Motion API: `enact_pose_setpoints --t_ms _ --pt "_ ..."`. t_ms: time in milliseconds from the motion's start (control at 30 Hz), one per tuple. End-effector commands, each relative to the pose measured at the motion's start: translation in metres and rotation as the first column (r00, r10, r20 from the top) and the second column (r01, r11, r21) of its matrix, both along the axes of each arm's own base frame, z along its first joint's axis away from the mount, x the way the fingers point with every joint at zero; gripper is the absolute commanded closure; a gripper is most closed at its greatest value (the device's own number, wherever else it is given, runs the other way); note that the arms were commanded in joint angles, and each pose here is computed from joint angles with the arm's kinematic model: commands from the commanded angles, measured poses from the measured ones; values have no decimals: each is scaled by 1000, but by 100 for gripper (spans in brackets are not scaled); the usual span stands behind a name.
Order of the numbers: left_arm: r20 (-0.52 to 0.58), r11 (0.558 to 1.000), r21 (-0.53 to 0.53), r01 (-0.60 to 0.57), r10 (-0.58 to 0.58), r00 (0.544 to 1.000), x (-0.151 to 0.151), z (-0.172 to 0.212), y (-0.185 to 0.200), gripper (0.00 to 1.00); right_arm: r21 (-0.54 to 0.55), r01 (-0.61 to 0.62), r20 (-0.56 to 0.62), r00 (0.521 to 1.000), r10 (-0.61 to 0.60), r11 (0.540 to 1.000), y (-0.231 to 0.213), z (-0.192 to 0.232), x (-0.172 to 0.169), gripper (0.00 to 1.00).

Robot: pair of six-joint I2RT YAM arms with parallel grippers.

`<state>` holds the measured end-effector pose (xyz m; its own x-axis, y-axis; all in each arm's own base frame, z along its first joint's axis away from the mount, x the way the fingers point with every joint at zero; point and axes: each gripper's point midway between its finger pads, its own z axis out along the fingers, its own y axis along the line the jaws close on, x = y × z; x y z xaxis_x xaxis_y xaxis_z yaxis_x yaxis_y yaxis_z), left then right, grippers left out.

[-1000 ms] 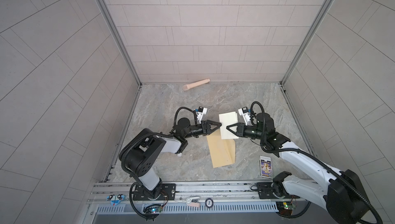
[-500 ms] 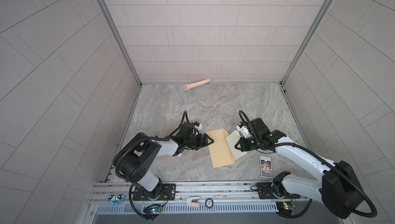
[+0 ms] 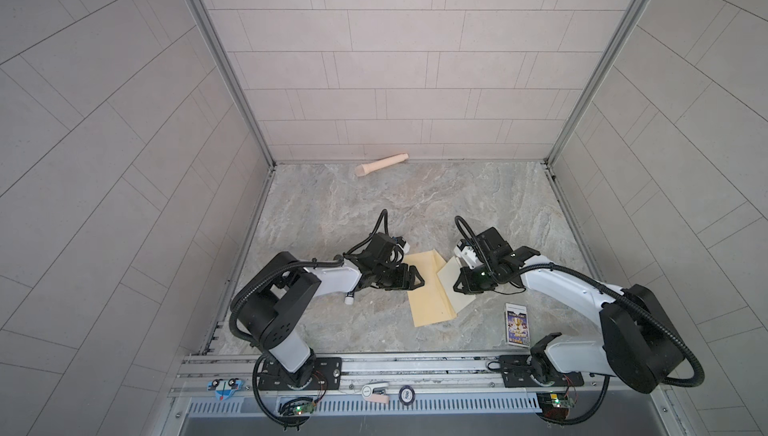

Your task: Place the letter into the envelope and seal it

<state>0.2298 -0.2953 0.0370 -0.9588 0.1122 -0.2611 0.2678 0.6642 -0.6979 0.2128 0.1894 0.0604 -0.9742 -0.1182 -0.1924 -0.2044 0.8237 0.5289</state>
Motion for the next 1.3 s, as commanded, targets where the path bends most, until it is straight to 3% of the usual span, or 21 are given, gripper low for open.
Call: enact_pose_setpoints --t_ms 0,1033,1267 --pt "-18 999 42 22 -21 1000 -5 -13 4 30 -4 15 20 1000 -15 1000 3 5 10 100" --pt "-67 998 47 32 -29 997 -20 -36 11 32 -22 14 -22 1000 -14 1000 11 -13 14 100" --pt "-73 998 48 37 -33 997 -22 -39 12 32 -51 -82 26 996 84 995 14 -21 3 100"
